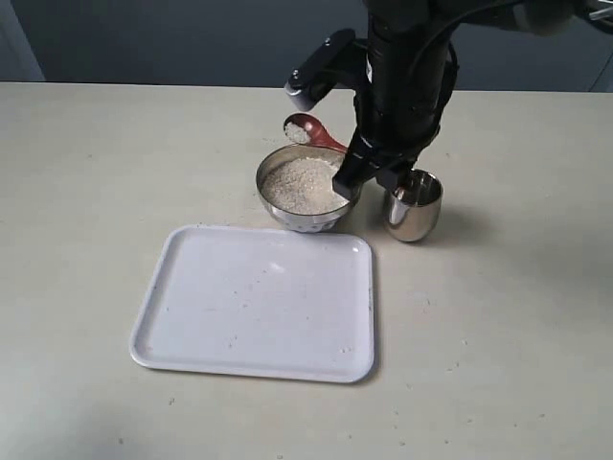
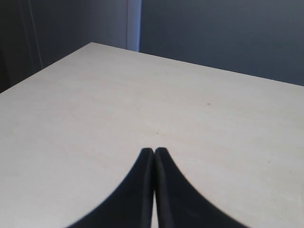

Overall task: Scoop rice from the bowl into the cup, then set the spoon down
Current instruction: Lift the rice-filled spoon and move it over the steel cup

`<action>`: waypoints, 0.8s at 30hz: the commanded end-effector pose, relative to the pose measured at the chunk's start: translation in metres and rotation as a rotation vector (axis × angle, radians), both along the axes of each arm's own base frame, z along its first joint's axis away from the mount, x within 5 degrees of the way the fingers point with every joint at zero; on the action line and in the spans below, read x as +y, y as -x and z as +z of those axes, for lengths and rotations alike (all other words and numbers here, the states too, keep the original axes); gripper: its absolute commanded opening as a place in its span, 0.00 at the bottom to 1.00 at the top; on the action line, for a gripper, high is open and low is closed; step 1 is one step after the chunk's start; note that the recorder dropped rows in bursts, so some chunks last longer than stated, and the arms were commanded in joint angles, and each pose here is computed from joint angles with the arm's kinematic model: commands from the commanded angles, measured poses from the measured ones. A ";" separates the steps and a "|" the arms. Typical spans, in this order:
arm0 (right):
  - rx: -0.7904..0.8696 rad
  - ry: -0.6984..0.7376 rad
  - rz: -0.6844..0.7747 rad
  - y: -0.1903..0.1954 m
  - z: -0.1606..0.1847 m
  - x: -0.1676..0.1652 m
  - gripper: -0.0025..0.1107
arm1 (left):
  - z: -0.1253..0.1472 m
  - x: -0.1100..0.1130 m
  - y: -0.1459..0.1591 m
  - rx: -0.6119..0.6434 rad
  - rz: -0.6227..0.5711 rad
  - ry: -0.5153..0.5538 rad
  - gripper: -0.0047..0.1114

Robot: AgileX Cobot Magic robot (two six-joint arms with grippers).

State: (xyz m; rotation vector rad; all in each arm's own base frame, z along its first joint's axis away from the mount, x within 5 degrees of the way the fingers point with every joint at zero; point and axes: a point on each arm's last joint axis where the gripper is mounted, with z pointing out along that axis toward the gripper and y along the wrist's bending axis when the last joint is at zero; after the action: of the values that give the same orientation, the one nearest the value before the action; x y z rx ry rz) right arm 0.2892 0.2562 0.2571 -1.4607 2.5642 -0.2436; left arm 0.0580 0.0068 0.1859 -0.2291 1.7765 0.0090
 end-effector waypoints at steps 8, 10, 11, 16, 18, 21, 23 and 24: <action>-0.001 -0.040 -0.038 -0.008 0.013 -0.020 0.02 | 0.002 0.000 0.000 -0.010 -0.003 0.004 0.04; 0.001 -0.057 -0.063 -0.011 0.016 -0.026 0.02 | 0.002 0.000 0.000 -0.010 -0.003 0.004 0.04; -0.003 -0.070 -0.078 -0.013 0.021 -0.032 0.02 | 0.002 0.000 0.000 -0.010 -0.003 0.004 0.04; -0.020 -0.103 -0.115 -0.015 0.033 -0.046 0.02 | 0.002 0.000 0.000 -0.010 -0.003 0.004 0.04; 0.003 -0.097 -0.119 -0.012 0.029 -0.052 0.02 | 0.002 0.000 0.000 -0.010 -0.003 0.004 0.04; 0.067 -0.043 -0.102 0.001 0.010 -0.060 0.02 | 0.002 0.000 0.000 -0.010 -0.003 0.004 0.04; 0.096 -0.018 -0.103 0.007 0.001 -0.065 0.02 | 0.002 0.000 0.000 -0.010 -0.003 0.004 0.04; 0.103 -0.011 -0.099 0.009 -0.001 -0.067 0.02 | 0.002 0.000 0.000 -0.010 -0.003 0.004 0.04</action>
State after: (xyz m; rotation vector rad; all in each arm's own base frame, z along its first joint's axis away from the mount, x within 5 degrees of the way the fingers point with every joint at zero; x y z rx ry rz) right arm 0.2847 0.1950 0.2565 -1.3656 2.7181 -0.1725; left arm 0.0580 0.0068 0.1859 -0.2291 1.7765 0.0090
